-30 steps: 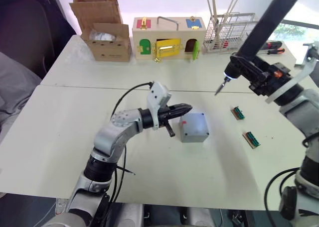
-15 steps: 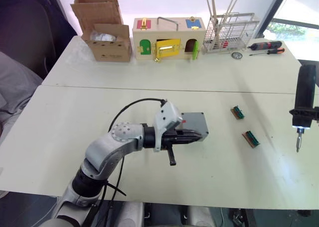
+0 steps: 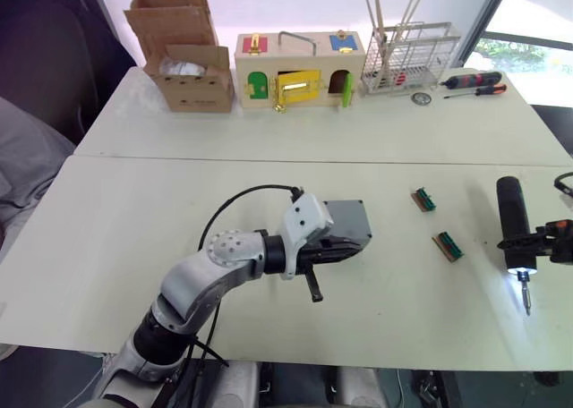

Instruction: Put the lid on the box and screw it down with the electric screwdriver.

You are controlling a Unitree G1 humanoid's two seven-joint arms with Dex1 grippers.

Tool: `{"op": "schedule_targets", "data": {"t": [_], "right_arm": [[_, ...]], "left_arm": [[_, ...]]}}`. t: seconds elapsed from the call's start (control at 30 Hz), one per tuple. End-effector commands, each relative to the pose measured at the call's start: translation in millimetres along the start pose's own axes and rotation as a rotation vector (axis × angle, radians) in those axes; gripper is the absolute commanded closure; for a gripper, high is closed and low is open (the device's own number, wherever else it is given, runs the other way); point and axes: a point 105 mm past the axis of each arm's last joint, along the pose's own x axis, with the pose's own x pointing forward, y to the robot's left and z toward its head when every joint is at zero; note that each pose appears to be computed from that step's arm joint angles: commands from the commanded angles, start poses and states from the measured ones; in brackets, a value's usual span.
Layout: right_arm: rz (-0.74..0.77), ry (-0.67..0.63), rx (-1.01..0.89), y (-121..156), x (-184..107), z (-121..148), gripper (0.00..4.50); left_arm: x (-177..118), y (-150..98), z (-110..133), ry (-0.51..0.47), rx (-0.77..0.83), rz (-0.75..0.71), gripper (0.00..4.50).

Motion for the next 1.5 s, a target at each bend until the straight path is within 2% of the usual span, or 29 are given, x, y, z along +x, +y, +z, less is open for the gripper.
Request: {"op": "schedule_targets", "data": {"t": [0.03, 0.1, 0.13, 0.3, 0.47, 0.53, 0.6, 0.67, 0.73, 0.83, 0.9, 0.97, 1.03, 1.1, 1.2, 1.33, 1.5], "right_arm": [[-0.011, -0.008, -0.032, -2, -6, 6, 2.68], [-0.026, 0.003, -0.038, -5, -3, 4, 2.68], [-0.037, 0.001, -0.044, -6, -1, 5, 1.63], [-0.082, -0.067, -0.135, -9, -1, 19, 0.03], [-0.131, -0.367, -0.334, 9, -38, 74, 0.03], [-0.03, -0.541, -0.478, 46, -53, 95, 0.03], [0.121, -0.639, -0.599, 87, -58, 93, 0.03], [0.249, -0.631, -0.669, 122, -46, 72, 0.03], [0.274, -0.579, -0.785, 143, -29, 48, 0.03], [0.254, -0.488, -0.882, 150, -11, 24, 0.03], [0.358, -0.478, -0.845, 167, 2, 5, 0.03], [0.424, -0.464, -0.82, 182, 17, -13, 0.03], [0.436, -0.461, -0.816, 188, 26, -20, 0.03], [0.45, -0.466, -0.804, 195, 34, -24, 0.03], [0.474, -0.458, -0.794, 206, 45, -31, 0.03], [0.487, -0.458, -0.777, 214, 52, -37, 0.03], [0.588, -0.456, -0.731, 243, 54, -55, 0.03]], "left_arm": [[-4, -2, 8, -0.035, 0.022, 0.017, 4.4], [-5, -2, 6, -0.03, 0.018, 0.021, 4.4], [-6, -1, 5, -0.027, 0.014, 0.026, 4.4], [-20, 22, 6, -0.069, -0.024, 0.141, 4.4], [-51, 49, 23, -0.16, -0.057, 0.286, 4.4], [-63, 57, 25, -0.169, -0.07, 0.336, 4.4], [-71, 63, 21, -0.153, -0.091, 0.371, 4.4], [-76, 70, 7, -0.104, -0.125, 0.404, 4.4], [-80, 75, -11, -0.048, -0.18, 0.43, 4.4], [-82, 76, -26, -0.017, -0.225, 0.429, 4.4], [-74, 71, -38, 0.014, -0.226, 0.409, 4.4], [-61, 70, -38, 0.002, -0.223, 0.387, 4.4], [-52, 69, -38, 0.0, -0.212, 0.365, 4.4], [-44, 69, -42, 0.03, -0.184, 0.335, 4.4], [-30, 81, -53, 0.096, -0.161, 0.338, 4.4], [-13, 83, -48, 0.092, -0.126, 0.26, 4.4], [18, 81, -37, 0.091, -0.055, 0.104, 4.4]]}}
